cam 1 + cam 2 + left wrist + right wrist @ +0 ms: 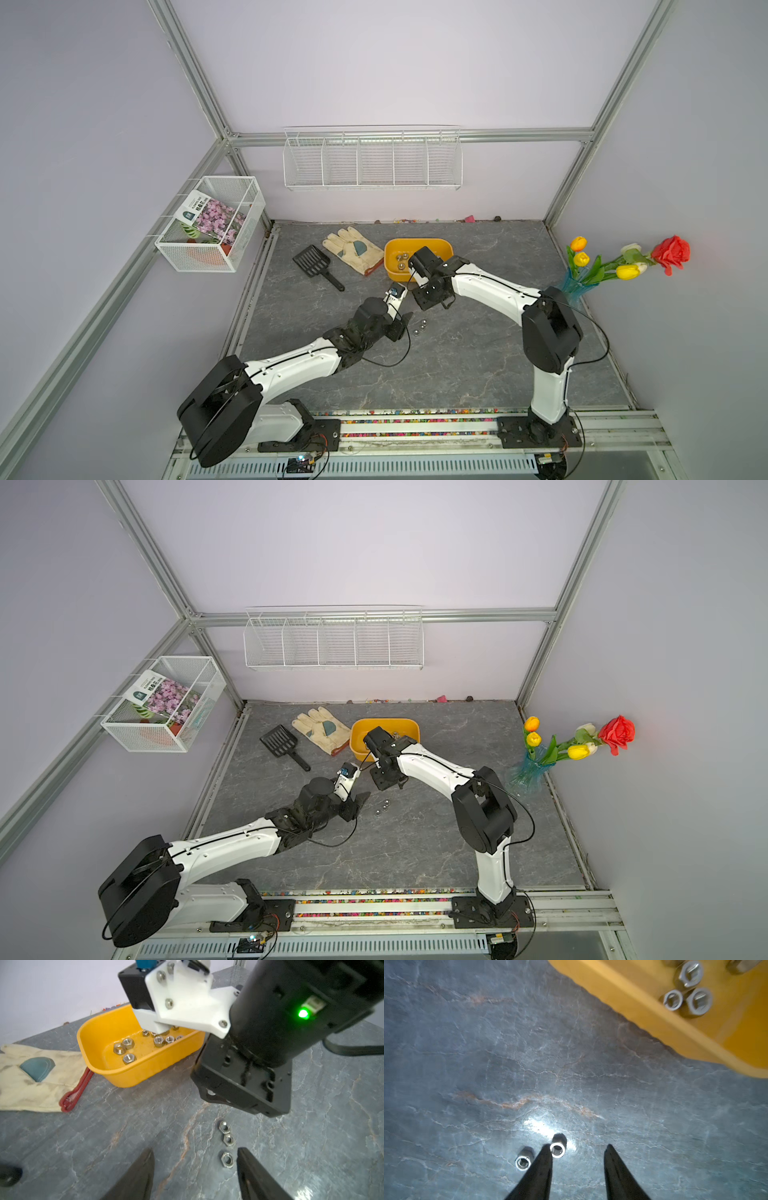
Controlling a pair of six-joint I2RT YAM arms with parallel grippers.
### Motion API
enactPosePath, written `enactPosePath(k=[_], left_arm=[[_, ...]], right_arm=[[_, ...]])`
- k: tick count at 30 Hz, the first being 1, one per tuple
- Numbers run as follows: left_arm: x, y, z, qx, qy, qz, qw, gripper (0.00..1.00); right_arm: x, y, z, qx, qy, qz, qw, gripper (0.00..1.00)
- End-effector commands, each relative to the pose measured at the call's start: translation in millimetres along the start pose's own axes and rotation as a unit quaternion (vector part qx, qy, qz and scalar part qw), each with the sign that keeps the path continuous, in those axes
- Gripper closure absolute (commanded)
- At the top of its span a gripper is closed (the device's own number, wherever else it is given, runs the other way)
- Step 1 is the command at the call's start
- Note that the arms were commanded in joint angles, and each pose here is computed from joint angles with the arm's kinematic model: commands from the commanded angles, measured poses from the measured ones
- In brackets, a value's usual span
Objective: Put the nuts on the desktop into the storage box
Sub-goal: Pick up the nut from the center of the board.
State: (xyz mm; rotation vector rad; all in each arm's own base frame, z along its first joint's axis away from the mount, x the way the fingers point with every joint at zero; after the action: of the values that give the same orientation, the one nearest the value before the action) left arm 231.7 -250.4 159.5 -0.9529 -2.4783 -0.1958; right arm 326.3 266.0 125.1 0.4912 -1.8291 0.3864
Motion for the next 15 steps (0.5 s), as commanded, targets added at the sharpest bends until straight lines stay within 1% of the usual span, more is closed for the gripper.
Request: enactPosePath(k=[1,10,15], left_arm=[[7.2,0.6,10.4,0.027,0.006,-0.009,1.000,0.34],[17.0,-1.0,29.9,0.050,0.019,-0.010,0.999,0.34],[16.7,-11.0,40.2,0.039,0.034,-0.003,0.999,0.34]], right_arm=[[-9.5,7.7,-1.4,-0.018,-0.016,-0.011,1.000,0.56],[-43.1,19.5,12.4,-0.016,0.017,-0.011,1.000,0.56],[-55.2,24.0,24.3,-0.015,0.033,-0.007,0.999,0.56]])
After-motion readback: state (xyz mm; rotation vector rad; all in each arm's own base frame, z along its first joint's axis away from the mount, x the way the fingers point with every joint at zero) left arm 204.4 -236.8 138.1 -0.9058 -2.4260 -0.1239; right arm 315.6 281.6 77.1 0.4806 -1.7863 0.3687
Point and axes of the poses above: each gripper's point midway between its finger pads, its own x axis back along the fingers, its own y axis along the line the jaws close on, z = x × y, the point moved 5 cm from there along x, back along the fingers, and after that the axes turned 1 degree about x, right-handed, at the moved point
